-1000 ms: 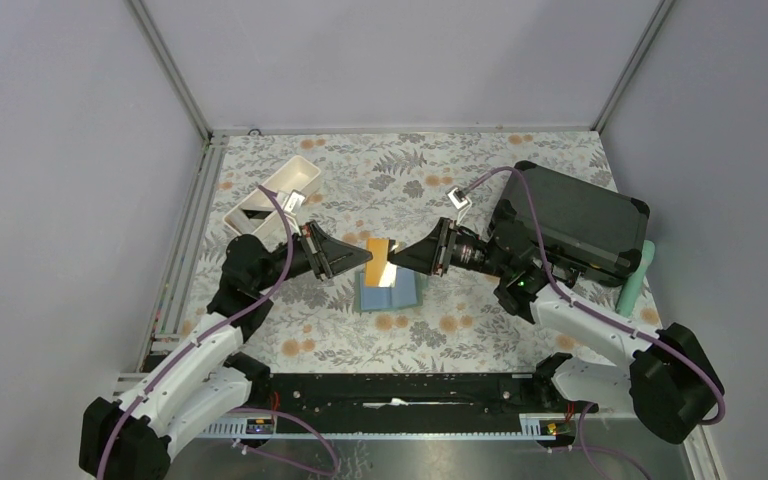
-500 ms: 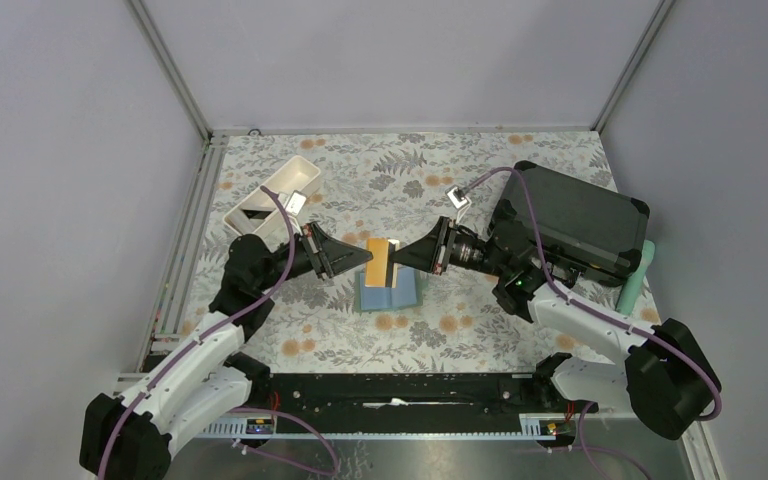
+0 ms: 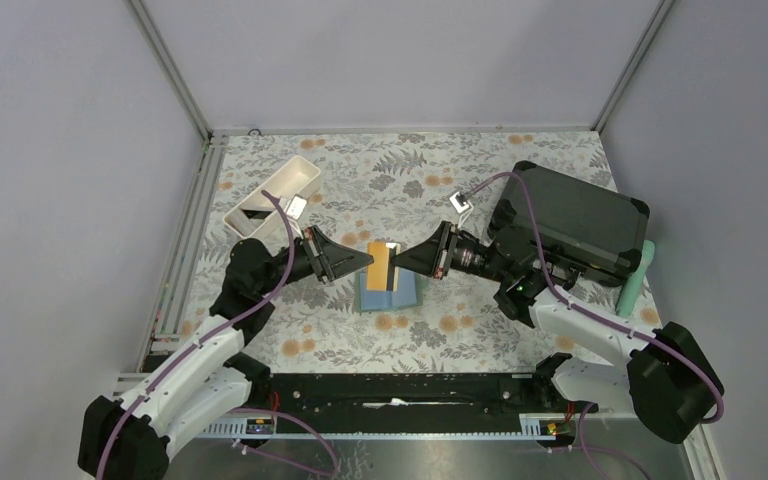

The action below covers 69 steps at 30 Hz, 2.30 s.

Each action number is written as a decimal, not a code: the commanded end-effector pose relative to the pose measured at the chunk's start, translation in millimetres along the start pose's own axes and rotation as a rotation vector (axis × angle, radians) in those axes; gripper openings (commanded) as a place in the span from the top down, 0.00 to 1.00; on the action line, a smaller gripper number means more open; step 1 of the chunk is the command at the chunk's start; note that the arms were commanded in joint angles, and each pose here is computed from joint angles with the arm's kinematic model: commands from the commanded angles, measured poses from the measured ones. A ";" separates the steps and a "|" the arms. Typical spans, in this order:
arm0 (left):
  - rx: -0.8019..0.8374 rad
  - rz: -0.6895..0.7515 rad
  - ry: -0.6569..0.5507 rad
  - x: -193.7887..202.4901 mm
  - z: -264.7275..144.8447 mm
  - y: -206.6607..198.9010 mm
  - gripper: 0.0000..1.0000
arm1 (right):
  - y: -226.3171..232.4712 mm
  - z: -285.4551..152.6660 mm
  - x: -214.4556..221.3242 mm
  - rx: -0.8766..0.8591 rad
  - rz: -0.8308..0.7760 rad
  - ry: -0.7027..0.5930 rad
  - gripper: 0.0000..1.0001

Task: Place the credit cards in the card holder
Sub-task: Place the credit card in the storage box.

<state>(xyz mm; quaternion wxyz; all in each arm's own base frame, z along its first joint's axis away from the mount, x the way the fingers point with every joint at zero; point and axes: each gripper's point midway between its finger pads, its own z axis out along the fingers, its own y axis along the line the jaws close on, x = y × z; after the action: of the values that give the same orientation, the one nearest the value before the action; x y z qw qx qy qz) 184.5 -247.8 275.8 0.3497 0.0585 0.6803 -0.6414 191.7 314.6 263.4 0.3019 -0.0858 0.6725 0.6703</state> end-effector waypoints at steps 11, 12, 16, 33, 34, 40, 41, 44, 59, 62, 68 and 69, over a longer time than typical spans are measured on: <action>0.053 0.029 -0.111 -18.7 -3.8 -16.4 1.00 | -2.9 -3.6 -11.7 0.013 -0.016 -0.072 0.84; 0.043 0.030 -0.107 -18.4 -3.6 -14.9 1.00 | -3.2 -3.8 -11.7 0.019 -0.019 -0.072 0.84; 0.038 0.029 -0.104 -18.0 -3.5 -13.7 1.00 | -3.7 -4.8 -13.2 0.032 -0.035 -0.077 0.83; 0.023 0.014 -0.091 -14.2 -2.1 -6.4 1.00 | 4.4 3.0 -11.5 -0.028 -0.029 -0.034 0.80; 0.021 0.012 -0.090 -13.8 -2.0 -5.5 1.00 | 3.7 3.3 -11.1 -0.028 -0.029 -0.031 0.80; 0.019 0.015 -0.088 -13.2 -2.0 -4.3 1.00 | 8.3 5.8 -11.9 -0.056 -0.024 -0.025 0.82; 0.018 0.015 -0.088 -13.0 -2.1 -4.1 1.00 | 8.3 5.8 -12.4 -0.055 -0.024 -0.027 0.83; 0.005 0.009 -0.078 -10.8 -1.5 0.2 1.00 | 7.9 6.0 -12.1 -0.054 -0.023 -0.024 0.96; -0.007 0.015 -0.152 -18.2 -8.3 -1.5 1.00 | 0.2 -2.4 -16.3 0.005 -0.032 -0.090 1.00; -0.018 0.013 -0.169 -19.5 -9.9 0.4 1.00 | -1.1 -3.2 -17.0 0.011 -0.031 -0.098 1.00; -0.027 0.007 -0.175 -20.2 -9.9 2.4 1.00 | 1.2 -2.5 -15.0 -0.001 -0.041 -0.080 1.00; -0.023 0.009 -0.167 -19.3 -9.3 2.1 1.00 | 2.8 -1.5 -13.6 -0.009 -0.043 -0.066 1.00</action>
<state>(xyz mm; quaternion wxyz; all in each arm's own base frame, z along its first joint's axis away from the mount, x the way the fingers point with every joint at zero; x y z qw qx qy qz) 188.2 -238.6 273.4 0.3742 0.0139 0.6731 -0.6377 196.3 313.7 260.2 0.3084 -0.0688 0.6715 0.6703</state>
